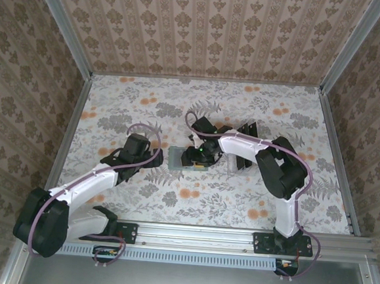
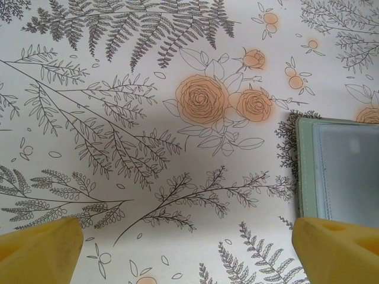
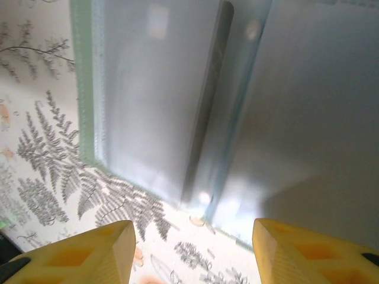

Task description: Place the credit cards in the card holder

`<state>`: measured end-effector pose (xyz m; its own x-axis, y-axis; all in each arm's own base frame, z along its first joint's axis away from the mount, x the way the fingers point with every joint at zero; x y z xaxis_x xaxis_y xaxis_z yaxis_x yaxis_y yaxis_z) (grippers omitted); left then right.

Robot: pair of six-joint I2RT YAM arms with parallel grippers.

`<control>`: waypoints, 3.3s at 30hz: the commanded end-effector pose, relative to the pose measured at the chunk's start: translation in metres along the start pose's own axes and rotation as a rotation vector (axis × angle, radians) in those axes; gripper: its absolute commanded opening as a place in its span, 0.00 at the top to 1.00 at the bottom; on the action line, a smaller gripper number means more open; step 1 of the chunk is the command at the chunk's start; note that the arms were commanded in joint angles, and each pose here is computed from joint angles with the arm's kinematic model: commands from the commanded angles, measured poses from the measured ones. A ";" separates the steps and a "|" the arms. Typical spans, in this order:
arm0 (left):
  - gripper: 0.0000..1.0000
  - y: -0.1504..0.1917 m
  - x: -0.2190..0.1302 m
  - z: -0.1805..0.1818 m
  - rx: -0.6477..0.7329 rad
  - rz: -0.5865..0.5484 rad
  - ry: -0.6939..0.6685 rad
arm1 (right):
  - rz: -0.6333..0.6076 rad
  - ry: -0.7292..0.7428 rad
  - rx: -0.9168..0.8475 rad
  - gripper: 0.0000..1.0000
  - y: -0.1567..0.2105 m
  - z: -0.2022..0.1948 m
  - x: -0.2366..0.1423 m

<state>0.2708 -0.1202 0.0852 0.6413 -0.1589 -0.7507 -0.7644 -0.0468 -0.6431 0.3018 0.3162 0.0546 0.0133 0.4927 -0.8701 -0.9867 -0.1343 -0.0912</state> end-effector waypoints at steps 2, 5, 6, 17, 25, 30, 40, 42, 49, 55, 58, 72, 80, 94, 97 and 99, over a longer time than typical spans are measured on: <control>0.00 -0.012 -0.004 -0.009 -0.026 -0.019 0.036 | -0.178 0.001 -0.031 0.43 -0.028 0.025 -0.076; 0.00 -0.009 -0.001 -0.011 -0.026 -0.007 0.046 | -0.263 0.116 0.011 0.43 -0.040 0.003 -0.106; 0.00 -0.008 -0.001 -0.012 -0.027 -0.005 0.049 | -0.287 0.161 0.030 0.43 -0.043 -0.009 -0.115; 0.00 -0.007 0.010 -0.024 -0.007 0.044 0.072 | -0.306 0.629 0.062 0.47 -0.073 -0.103 -0.148; 0.00 -0.007 0.016 -0.028 0.001 0.064 0.077 | -0.232 0.788 0.030 0.58 -0.093 -0.126 -0.133; 0.00 -0.006 0.017 -0.028 0.003 0.063 0.073 | -0.193 0.819 0.030 0.59 -0.093 -0.137 -0.122; 0.00 -0.004 0.018 -0.027 0.000 0.065 0.071 | -0.139 0.793 0.050 0.61 -0.085 -0.146 -0.101; 0.00 -0.003 0.018 -0.026 0.000 0.065 0.071 | -0.125 0.779 0.054 0.61 -0.082 -0.146 -0.095; 0.00 -0.002 0.018 -0.026 0.001 0.063 0.067 | -0.097 0.755 0.065 0.62 -0.077 -0.148 -0.084; 0.00 -0.001 0.018 -0.026 0.001 0.065 0.068 | -0.113 0.731 0.071 0.63 -0.077 -0.144 -0.087; 0.00 -0.001 0.019 -0.026 0.001 0.065 0.068 | -0.144 0.715 0.071 0.63 -0.080 -0.138 -0.096; 0.00 -0.002 0.023 -0.030 0.005 0.074 0.078 | -0.183 0.762 0.057 0.56 -0.080 -0.137 -0.117; 0.00 -0.003 0.023 -0.031 0.008 0.069 0.080 | -0.152 0.797 0.057 0.56 -0.078 -0.148 -0.108; 0.00 -0.001 0.023 -0.029 0.006 0.070 0.074 | -0.106 0.778 0.069 0.56 -0.074 -0.156 -0.089; 0.00 -0.001 0.023 -0.029 0.006 0.071 0.073 | -0.123 0.759 0.073 0.57 -0.075 -0.152 -0.093; 0.00 -0.001 0.023 -0.029 0.005 0.071 0.073 | -0.131 0.743 0.076 0.58 -0.076 -0.149 -0.094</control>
<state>0.2821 -0.1471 0.0678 0.5718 -0.2199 -0.7903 -0.8125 -0.0189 -0.5826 0.4058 0.1551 0.0718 0.2319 -0.2189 -0.9478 -0.9727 -0.0454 -0.2276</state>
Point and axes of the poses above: each hand's point on the last joint's axis, 136 mm out from that joint toward the fingers, its own x axis out along the fingers, its own z axis along the line the jaws close on, y = z × x, the point moved 1 cm from there along -x, back along the fingers, and after that the axes turned 3 degrees about x, right-handed, at the moved point
